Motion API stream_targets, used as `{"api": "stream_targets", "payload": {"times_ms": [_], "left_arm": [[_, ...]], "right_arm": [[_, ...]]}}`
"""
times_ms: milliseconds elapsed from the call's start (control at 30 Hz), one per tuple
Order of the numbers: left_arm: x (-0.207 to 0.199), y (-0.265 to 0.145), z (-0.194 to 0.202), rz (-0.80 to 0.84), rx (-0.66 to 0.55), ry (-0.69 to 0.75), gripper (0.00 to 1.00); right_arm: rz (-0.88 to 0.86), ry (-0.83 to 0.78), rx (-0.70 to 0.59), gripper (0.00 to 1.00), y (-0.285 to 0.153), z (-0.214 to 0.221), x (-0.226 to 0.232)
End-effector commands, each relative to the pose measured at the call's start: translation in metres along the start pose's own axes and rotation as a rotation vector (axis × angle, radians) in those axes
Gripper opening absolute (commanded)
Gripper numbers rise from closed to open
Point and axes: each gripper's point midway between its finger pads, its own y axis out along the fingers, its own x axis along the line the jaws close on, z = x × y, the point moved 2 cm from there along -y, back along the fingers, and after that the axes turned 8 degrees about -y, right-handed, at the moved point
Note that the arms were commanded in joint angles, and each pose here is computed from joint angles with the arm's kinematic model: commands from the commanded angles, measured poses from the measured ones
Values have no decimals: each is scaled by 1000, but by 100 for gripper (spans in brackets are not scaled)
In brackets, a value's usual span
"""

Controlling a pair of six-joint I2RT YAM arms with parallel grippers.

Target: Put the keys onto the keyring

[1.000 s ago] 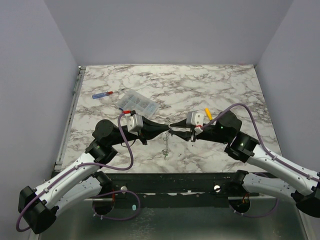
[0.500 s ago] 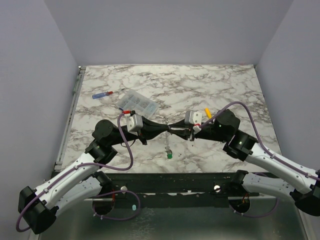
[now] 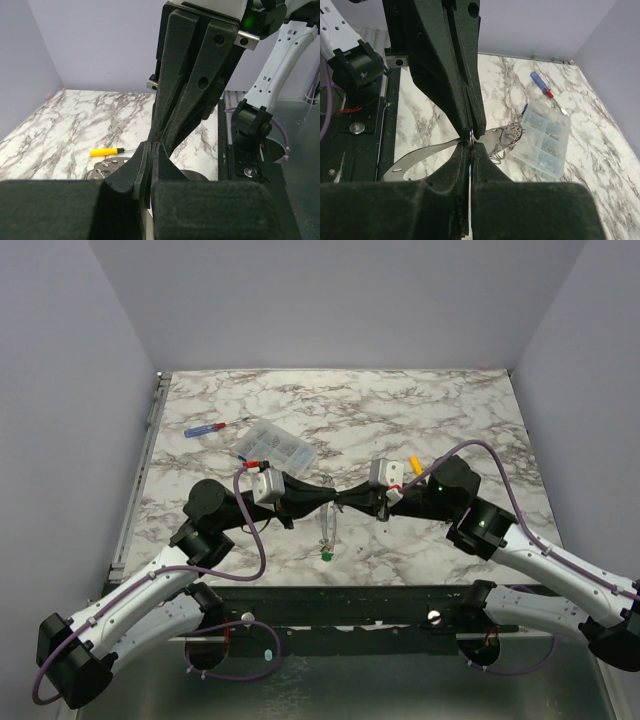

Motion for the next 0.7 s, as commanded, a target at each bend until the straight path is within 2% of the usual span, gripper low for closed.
{"api": "stream_targets", "payload": {"times_ms": [0, 200, 233, 333, 467, 567, 667], "left_arm": [[-8, 1, -17, 39, -48, 41, 0], [-7, 0, -17, 28, -52, 46, 0], [-6, 0, -16, 25, -48, 46, 2], [-2, -1, -14, 3, -25, 60, 20], [4, -4, -7, -26, 26, 104, 36], [10, -8, 2, -50, 102, 146, 42], [10, -12, 7, -46, 170, 180, 44]], "right_arm": [[-19, -13, 0, 1, 3, -5, -2], [15, -11, 19, 1, 1, -1, -6], [29, -16, 23, 1, 0, -1, -8], [49, -14, 81, 1, -4, 7, -11], [69, -13, 159, 1, -10, 15, -15], [85, -12, 214, 1, -16, 22, -16], [91, -8, 283, 1, -25, 30, -15]]}}
